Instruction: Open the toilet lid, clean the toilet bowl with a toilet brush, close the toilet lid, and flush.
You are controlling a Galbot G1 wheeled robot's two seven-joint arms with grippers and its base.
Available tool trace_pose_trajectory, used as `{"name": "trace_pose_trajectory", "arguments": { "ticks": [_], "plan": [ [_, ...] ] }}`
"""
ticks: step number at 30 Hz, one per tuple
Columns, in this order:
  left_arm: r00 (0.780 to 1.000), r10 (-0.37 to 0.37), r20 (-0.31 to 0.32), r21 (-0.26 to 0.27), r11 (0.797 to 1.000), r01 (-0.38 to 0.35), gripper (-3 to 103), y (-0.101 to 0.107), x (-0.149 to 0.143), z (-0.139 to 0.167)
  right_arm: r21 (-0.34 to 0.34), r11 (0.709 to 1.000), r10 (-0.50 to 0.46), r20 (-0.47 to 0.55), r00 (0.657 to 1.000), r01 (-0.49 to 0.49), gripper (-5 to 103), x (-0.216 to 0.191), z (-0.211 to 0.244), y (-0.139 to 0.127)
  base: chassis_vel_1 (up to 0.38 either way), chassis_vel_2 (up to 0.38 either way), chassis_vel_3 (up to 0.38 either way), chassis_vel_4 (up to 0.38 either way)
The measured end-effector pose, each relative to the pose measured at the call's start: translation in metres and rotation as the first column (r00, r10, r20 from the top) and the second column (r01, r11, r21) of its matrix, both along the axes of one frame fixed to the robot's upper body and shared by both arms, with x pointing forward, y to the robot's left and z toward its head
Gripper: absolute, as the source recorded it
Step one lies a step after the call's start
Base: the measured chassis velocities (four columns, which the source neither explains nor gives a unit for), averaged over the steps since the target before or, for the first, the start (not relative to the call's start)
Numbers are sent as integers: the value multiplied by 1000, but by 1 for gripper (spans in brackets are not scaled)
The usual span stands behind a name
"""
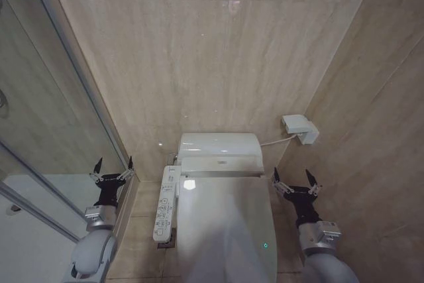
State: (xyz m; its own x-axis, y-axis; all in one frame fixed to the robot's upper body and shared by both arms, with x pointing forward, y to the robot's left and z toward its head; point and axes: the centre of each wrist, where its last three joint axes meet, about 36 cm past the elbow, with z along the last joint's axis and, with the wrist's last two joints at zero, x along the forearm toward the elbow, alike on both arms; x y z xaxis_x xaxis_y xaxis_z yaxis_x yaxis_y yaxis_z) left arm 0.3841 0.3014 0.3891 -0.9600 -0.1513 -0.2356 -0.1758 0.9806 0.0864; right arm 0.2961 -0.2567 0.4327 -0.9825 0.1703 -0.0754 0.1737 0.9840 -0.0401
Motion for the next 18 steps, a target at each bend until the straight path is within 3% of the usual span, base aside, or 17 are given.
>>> {"name": "trace_pose_trajectory", "arguments": {
  "ticks": [1, 2, 7, 18],
  "plan": [
    [1000, 1, 0, -4, 1000, -1, 92, -2, -2, 1, 0, 1000, 0, 0, 1000, 0, 100, 0, 0, 0, 0, 0, 0, 0],
    [1000, 3, -1, -11, 1000, -3, 100, -6, -7, 3, 0, 1000, 0, 0, 1000, 0, 100, 0, 0, 0, 0, 0, 0, 0],
    [1000, 0, -8, -18, 1000, 0, 100, -17, -23, 10, 0, 1000, 0, 0, 1000, 0, 100, 0, 0, 0, 0, 0, 0, 0],
    [999, -7, -36, -1, 1000, 7, 100, -20, -62, 23, 0, 1000, 0, 0, 1000, 0, 100, 0, 0, 0, 0, 0, 0, 0]
  ]
}}
